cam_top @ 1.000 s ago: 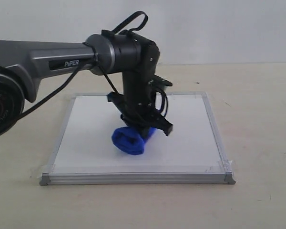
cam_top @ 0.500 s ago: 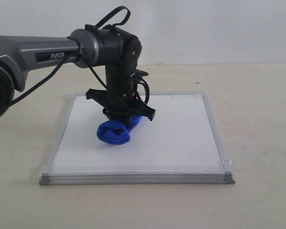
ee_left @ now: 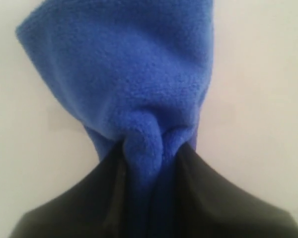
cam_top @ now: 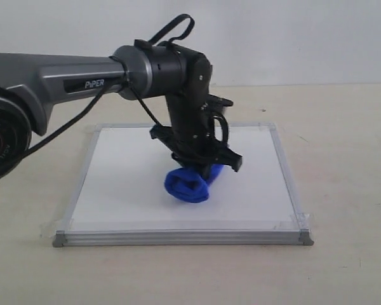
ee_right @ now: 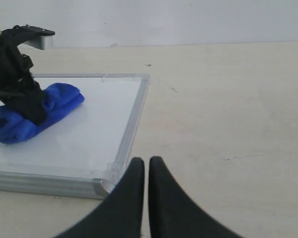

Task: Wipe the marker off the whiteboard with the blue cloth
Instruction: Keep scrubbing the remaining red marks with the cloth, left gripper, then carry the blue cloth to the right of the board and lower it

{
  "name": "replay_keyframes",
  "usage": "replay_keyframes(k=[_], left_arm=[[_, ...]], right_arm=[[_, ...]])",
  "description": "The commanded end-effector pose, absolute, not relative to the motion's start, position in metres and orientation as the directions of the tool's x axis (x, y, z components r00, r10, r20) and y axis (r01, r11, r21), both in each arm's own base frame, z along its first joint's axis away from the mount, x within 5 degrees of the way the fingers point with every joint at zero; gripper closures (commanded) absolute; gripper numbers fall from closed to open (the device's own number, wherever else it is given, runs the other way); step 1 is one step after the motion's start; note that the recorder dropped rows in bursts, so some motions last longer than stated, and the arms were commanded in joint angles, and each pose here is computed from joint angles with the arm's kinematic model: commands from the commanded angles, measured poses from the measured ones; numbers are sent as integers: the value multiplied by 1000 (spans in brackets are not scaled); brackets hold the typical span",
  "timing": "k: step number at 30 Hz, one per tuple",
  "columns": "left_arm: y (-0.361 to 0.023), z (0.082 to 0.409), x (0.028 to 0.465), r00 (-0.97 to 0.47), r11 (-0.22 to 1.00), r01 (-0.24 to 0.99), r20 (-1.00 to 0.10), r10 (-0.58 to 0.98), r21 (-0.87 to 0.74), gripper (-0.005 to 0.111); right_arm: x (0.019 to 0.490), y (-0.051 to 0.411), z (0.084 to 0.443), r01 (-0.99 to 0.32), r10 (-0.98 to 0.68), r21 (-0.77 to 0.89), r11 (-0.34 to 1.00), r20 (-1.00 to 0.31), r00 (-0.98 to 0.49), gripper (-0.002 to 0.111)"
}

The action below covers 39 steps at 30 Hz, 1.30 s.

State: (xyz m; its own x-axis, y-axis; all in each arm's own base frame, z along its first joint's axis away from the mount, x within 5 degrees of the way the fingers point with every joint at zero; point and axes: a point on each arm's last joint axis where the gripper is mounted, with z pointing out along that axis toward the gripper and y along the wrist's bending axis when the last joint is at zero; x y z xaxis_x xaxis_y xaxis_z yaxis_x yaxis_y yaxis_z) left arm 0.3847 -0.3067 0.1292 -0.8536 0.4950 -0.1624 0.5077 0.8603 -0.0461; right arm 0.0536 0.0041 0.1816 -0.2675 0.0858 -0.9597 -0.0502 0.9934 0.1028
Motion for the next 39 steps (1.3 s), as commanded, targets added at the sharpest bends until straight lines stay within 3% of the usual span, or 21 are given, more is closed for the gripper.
replay_keyframes(k=[1, 7, 13, 23, 39], left_arm=[[-334, 136, 370, -856, 845, 504, -232, 462, -178, 102], [-360, 151, 373, -898, 779, 415, -347, 270, -470, 102], [-373, 164, 384, -916, 712, 301, -399, 32, -634, 102], [-403, 129, 379, -903, 674, 134, -369, -218, -727, 102], [-420, 124, 368, -870, 664, 157, -420, -256, -731, 102]], right_arm=[[53, 4, 182, -49, 82, 98, 994, -962, -259, 108], [53, 4, 182, -49, 82, 98, 994, -962, -259, 108], [53, 4, 182, -49, 82, 98, 994, -962, -259, 108], [53, 4, 182, -49, 82, 98, 994, -962, -259, 108], [53, 4, 182, -49, 82, 98, 994, -962, -259, 108]])
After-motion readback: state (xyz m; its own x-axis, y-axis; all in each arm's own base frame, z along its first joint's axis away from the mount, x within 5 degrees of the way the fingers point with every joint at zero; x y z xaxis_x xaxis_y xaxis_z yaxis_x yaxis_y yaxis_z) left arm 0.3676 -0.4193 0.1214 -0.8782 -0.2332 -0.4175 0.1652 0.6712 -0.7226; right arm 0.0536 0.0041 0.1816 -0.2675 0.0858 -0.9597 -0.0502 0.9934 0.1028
